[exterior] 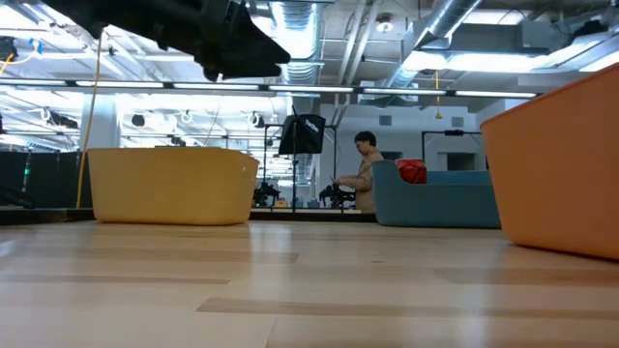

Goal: Sort soda cans
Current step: Return to Home Position

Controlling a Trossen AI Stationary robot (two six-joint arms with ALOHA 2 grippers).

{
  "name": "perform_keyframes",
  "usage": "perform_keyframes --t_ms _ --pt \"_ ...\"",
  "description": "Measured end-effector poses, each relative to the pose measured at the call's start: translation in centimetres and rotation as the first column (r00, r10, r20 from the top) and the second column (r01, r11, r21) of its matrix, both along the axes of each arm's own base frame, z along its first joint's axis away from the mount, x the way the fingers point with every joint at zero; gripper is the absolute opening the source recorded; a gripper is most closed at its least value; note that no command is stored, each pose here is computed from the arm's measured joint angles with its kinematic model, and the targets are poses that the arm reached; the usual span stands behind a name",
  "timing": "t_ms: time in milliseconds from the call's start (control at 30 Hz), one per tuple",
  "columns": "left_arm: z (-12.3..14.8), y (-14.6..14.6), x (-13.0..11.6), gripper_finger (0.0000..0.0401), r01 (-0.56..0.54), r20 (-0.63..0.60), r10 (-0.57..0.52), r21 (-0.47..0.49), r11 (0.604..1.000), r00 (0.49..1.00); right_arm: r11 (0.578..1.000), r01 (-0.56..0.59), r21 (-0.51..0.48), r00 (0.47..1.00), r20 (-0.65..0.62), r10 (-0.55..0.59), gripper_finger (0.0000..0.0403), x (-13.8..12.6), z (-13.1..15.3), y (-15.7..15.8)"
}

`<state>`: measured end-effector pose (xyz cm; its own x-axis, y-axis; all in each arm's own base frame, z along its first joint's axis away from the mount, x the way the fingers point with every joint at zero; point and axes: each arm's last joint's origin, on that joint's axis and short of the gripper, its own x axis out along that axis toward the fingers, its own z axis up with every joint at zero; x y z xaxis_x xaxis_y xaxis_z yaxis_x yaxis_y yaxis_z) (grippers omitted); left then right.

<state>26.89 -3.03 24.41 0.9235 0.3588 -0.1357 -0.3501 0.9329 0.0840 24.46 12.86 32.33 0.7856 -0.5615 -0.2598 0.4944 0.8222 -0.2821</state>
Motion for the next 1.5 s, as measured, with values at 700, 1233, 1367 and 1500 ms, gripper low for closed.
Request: perform_keyframes --t_ms 700,1233,1367,1500 --pt "2.1 -2.8 -1.4 0.0242 0.201 0.068 -0.206 0.083 0.976 0.976 0.859 -0.511 -0.024 0.829 0.249 0.5 0.0353 6.1 4.1 -7.9" --pt "2.8 -1.4 -7.3 0.0238 0.222 0.042 -0.223 0.039 0.974 0.974 0.891 -0.454 -0.021 0.83 0.352 0.432 0.0244 -3.0 3.1 -10.6" --pt "0.6 -1.1 -8.5 0.0217 0.227 0.164 -0.226 0.009 0.974 0.96 0.872 -0.488 0.022 0.806 0.394 0.441 0.0232 -5.9 1.5 -10.3" --pt "-1.4 -1.0 -9.5 0.0181 0.243 0.243 -0.239 0.013 0.97 0.94 0.868 -0.494 0.051 0.804 0.408 0.434 0.0206 -7.9 -0.3 -10.2"
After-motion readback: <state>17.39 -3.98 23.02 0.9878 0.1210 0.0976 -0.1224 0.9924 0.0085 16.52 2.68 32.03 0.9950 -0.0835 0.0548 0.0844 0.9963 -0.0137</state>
